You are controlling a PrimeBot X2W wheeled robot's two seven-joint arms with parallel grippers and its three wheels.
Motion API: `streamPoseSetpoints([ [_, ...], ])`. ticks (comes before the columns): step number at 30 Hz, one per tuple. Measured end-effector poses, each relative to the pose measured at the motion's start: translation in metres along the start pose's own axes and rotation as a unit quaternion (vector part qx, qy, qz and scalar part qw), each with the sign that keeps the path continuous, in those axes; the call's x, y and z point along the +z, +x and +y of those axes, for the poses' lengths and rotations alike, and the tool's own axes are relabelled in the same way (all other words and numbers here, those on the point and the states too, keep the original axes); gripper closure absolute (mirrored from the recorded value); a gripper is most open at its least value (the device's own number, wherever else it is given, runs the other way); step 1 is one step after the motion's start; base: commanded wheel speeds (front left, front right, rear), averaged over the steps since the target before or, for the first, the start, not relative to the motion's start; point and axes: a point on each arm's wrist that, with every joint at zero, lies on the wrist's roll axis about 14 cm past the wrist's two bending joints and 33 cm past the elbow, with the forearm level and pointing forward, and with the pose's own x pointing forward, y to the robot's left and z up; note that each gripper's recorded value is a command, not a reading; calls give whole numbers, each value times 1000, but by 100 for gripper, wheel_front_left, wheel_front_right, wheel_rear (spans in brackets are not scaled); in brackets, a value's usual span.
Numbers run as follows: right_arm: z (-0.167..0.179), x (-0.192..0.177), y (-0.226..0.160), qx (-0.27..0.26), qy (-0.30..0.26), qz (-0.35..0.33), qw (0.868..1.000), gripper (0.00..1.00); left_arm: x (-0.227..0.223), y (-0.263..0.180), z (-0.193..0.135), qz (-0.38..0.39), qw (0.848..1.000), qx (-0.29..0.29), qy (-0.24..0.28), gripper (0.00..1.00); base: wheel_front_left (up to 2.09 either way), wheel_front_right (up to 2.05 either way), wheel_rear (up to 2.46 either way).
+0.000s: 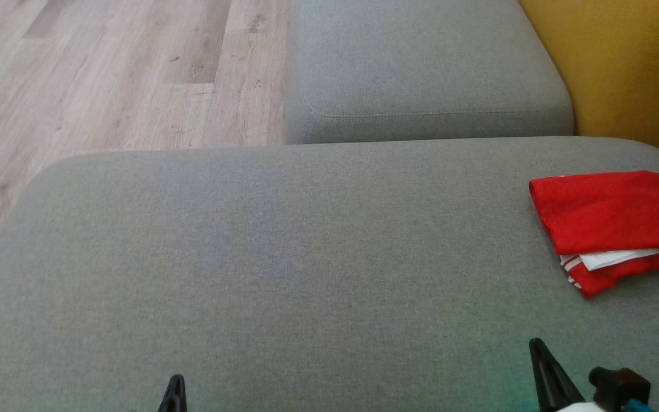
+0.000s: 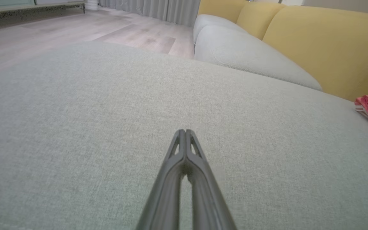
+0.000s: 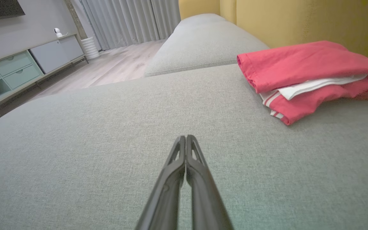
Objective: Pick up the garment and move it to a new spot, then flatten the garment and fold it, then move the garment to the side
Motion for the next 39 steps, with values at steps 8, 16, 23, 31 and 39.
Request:
streamPoseSetpoints([
  [8, -5, -7, -2, -11, 48, 11, 999, 100, -6, 2, 2, 20, 999, 7, -39, 100, 0, 0, 0],
  [16, -10, -1, 3, -21, 100, 3, 995, 100, -6, 8, 5, 30, 996, 13, -87, 100, 0, 0, 0],
  [23, -14, -1, 5, -28, 140, 3, 990, 100, 0, 15, 7, 31, 992, 16, -122, 100, 0, 0, 0],
  [31, -19, 5, 9, -35, 180, -5, 983, 100, 0, 19, 8, 38, 986, 18, -160, 100, 0, 0, 0],
  [39, -23, 9, 13, -41, 225, -12, 973, 100, 8, 27, 9, 35, 979, 19, -199, 100, 0, 0, 0],
])
